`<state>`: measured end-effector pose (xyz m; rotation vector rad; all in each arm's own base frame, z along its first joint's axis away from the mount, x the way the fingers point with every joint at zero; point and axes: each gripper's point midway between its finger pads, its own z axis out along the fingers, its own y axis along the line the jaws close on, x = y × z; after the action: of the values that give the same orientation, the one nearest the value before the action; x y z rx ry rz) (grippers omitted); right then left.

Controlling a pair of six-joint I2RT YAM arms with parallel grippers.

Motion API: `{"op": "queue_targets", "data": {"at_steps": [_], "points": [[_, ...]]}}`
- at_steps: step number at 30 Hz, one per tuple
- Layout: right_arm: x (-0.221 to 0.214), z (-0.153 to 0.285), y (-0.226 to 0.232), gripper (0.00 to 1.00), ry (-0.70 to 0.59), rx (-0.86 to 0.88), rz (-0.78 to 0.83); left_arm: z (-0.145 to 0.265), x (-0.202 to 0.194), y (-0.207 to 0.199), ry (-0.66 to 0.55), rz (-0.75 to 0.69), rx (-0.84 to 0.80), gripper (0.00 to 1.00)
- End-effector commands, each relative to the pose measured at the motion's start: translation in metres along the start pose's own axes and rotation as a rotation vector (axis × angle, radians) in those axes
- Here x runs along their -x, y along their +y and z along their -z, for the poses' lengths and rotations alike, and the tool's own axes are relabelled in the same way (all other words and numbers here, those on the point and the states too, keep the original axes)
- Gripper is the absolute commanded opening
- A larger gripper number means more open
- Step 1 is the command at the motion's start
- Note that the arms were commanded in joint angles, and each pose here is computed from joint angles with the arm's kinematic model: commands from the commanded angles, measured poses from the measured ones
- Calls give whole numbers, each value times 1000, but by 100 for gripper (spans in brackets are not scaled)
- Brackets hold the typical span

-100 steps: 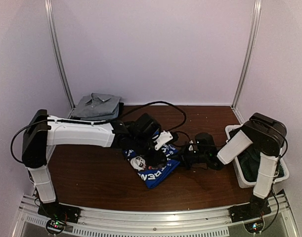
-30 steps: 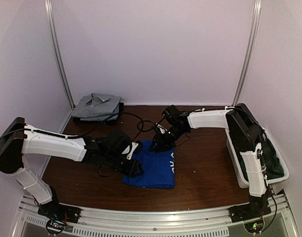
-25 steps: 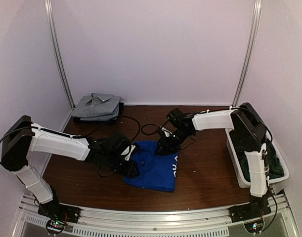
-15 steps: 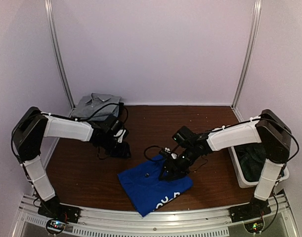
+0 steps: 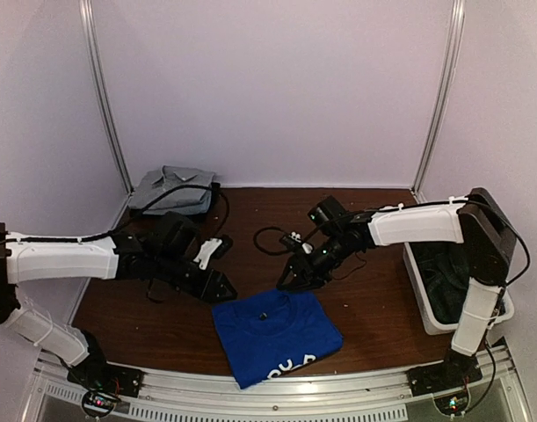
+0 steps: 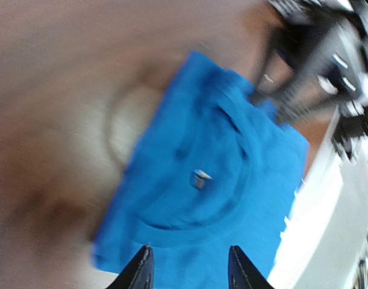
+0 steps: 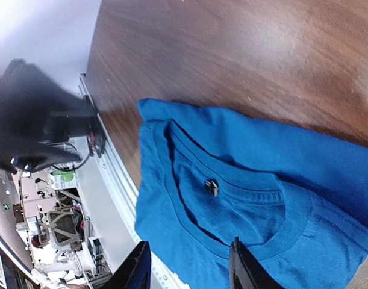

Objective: Fold and stack the mixed laundry pile
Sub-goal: Rotate the square-folded T-shirt at the center of the board.

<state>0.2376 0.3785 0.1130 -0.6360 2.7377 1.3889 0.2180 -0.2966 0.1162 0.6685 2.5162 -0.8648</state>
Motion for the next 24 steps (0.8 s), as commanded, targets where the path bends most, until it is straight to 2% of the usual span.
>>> {"op": "queue_targets", "data": {"at_steps": [1, 3, 5, 9, 14, 17, 20, 24], "points": [[-20, -9, -24, 45, 89, -64, 12, -16, -39, -38, 49, 27, -146, 43], [-23, -14, -43, 45, 104, -85, -12, -29, -56, -31, 85, 81, -138, 40], [-28, -20, -67, 43, 118, -111, -63, -41, -64, -11, 103, 124, -60, 38], [-37, -15, -102, 42, 108, -155, -139, -61, -59, 27, 129, 178, 45, 36], [-29, -3, -120, 42, 65, -178, -176, -81, -13, 63, 107, 174, 118, 36], [-7, 4, -133, 43, 26, -235, -175, -88, 22, 75, 81, 164, 136, 36], [21, 22, -150, 43, -39, -299, -175, -83, 52, 71, 39, 138, 125, 38], [60, 51, -160, 43, -103, -411, -112, -59, 72, 60, -23, 127, 115, 44]]}}
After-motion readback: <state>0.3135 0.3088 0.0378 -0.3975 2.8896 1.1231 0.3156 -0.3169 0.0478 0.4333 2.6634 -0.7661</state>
